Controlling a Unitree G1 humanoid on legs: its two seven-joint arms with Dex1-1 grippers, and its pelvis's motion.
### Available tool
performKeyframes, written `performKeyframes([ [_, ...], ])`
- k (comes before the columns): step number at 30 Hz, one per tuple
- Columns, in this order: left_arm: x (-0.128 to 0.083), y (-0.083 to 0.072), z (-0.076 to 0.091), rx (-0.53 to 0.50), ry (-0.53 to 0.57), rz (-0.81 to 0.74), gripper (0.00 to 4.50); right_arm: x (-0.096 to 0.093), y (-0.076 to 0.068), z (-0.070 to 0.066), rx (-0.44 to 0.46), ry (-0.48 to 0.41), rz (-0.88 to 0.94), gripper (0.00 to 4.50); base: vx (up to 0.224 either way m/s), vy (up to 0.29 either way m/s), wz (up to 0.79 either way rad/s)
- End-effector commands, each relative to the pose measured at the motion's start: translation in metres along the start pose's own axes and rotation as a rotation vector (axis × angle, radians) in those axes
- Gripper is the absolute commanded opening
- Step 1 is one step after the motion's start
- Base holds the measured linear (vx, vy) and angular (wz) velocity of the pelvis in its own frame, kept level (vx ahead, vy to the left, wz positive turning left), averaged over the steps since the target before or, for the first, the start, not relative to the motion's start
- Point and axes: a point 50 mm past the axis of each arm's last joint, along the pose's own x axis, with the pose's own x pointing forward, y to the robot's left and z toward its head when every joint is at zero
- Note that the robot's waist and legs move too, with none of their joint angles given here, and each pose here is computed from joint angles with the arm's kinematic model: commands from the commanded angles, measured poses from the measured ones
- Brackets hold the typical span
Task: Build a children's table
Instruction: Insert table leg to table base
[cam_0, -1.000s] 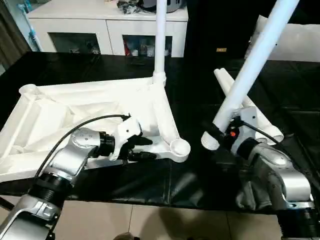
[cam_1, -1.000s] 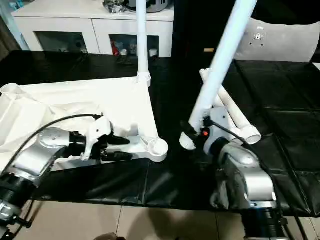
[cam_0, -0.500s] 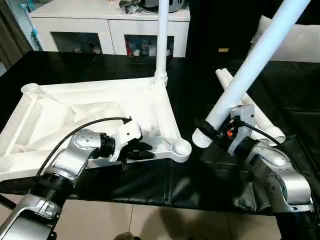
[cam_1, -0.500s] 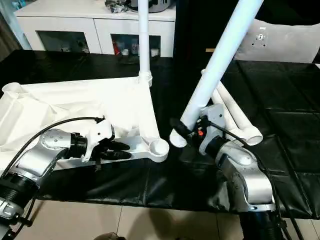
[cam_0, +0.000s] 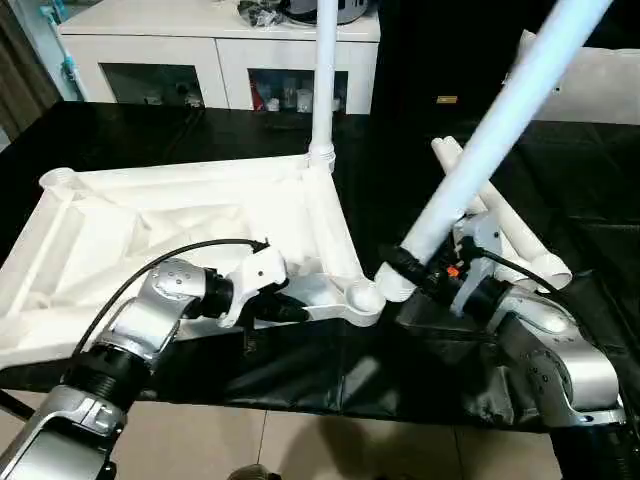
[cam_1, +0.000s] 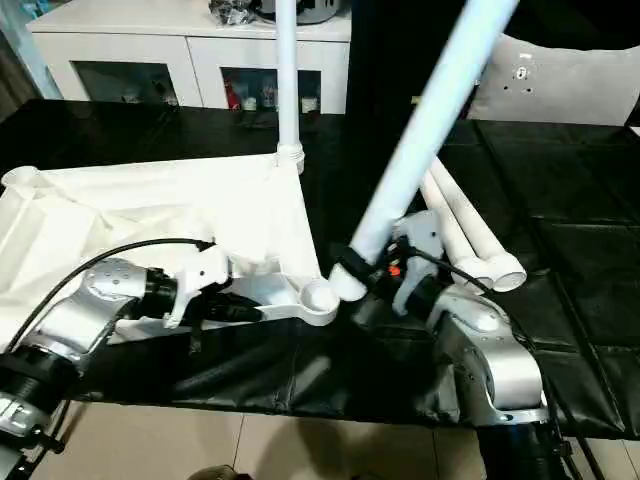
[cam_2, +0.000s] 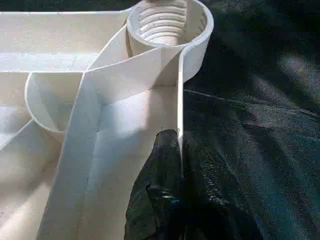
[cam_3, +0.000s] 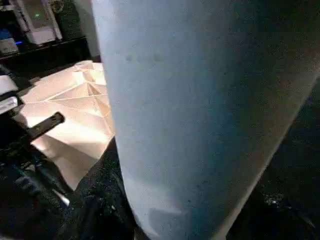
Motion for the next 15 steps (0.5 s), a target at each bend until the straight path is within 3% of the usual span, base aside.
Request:
performKeyframes([
  [1, 0.003, 0.000, -0.001, -0.002, 0.012, -0.008, 0.00, 0.000, 0.002, 0.007, -0.011, -0.014, 0.024, 1.90, 0.000, 0.000, 0.00],
  [9, 0.001, -0.011, -0.005, 0.066, 0.051, -0.098, 0.00, 0.004, 0.017, 0.003, -0.016, 0.094, 0.190, 1.90, 0.000, 0.000, 0.00],
  [15, 0.002, -0.010, 0.001, 0.100, 0.025, -0.064, 0.00, 0.009, 0.015, -0.004, -0.047, 0.134, 0.192, 1.90, 0.000, 0.000, 0.00],
])
